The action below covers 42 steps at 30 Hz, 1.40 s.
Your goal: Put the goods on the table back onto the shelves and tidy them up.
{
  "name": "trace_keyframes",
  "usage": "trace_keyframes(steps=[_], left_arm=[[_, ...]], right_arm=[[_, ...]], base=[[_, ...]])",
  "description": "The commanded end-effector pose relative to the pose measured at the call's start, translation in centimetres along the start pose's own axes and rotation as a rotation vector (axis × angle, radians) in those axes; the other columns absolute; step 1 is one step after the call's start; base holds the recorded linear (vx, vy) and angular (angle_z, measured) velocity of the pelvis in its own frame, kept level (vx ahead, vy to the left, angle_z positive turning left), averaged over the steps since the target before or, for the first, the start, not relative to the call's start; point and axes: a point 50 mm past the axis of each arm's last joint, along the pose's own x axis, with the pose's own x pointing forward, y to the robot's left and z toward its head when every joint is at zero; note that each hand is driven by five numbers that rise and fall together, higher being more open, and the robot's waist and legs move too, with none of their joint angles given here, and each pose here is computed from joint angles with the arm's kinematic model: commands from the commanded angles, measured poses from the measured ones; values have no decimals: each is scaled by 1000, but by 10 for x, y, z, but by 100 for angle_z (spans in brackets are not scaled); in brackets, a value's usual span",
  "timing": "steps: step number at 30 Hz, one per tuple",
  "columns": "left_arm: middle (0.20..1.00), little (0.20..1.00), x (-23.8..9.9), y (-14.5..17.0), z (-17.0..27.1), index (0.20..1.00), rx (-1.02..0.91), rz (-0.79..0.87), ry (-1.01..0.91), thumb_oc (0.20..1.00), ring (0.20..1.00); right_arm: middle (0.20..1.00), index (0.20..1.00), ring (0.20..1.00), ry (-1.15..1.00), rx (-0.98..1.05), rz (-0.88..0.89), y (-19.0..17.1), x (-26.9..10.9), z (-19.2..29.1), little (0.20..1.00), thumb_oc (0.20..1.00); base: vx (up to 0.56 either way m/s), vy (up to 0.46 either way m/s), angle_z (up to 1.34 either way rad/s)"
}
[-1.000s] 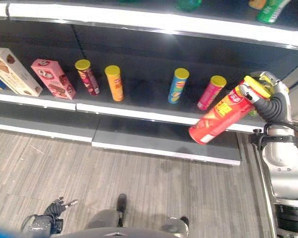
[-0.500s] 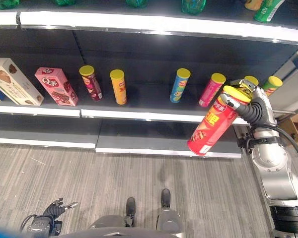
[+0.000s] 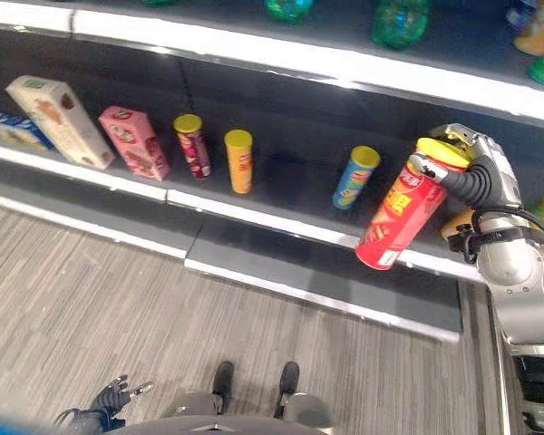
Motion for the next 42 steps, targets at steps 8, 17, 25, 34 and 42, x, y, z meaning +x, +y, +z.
trace_keyframes(steps=[8, 17, 25, 34, 42], left_arm=[[1000, 1000, 4, 8, 21, 1000, 58, 38, -74, 1000, 1000], [1000, 1000, 5, -4, 56, 1000, 98, 26, -219, 1000, 1000], [1000, 1000, 6, -19, 68, 1000, 93, -10, -265, 1000, 1000], [1000, 1000, 8, -22, 70, 1000, 114, -17, -263, 1000, 1000], [1000, 1000, 9, -24, 71, 1000, 139, -38, -262, 1000, 1000]], right_arm=[[200, 200, 200, -143, -359, -264, -27, 23, 25, 200, 200], [200, 200, 200, -151, -580, -484, -38, 65, 34, 200, 200], [200, 200, 200, -161, -672, -589, -54, 73, 42, 200, 200], [200, 200, 200, -190, -709, -624, -66, 76, 51, 200, 200], [200, 200, 200, -149, -799, -628, -85, 84, 45, 200, 200]], base=[[22, 25, 31], [-33, 88, 1], [-2, 3, 1], [-1, 3, 2], [0, -9, 4]])
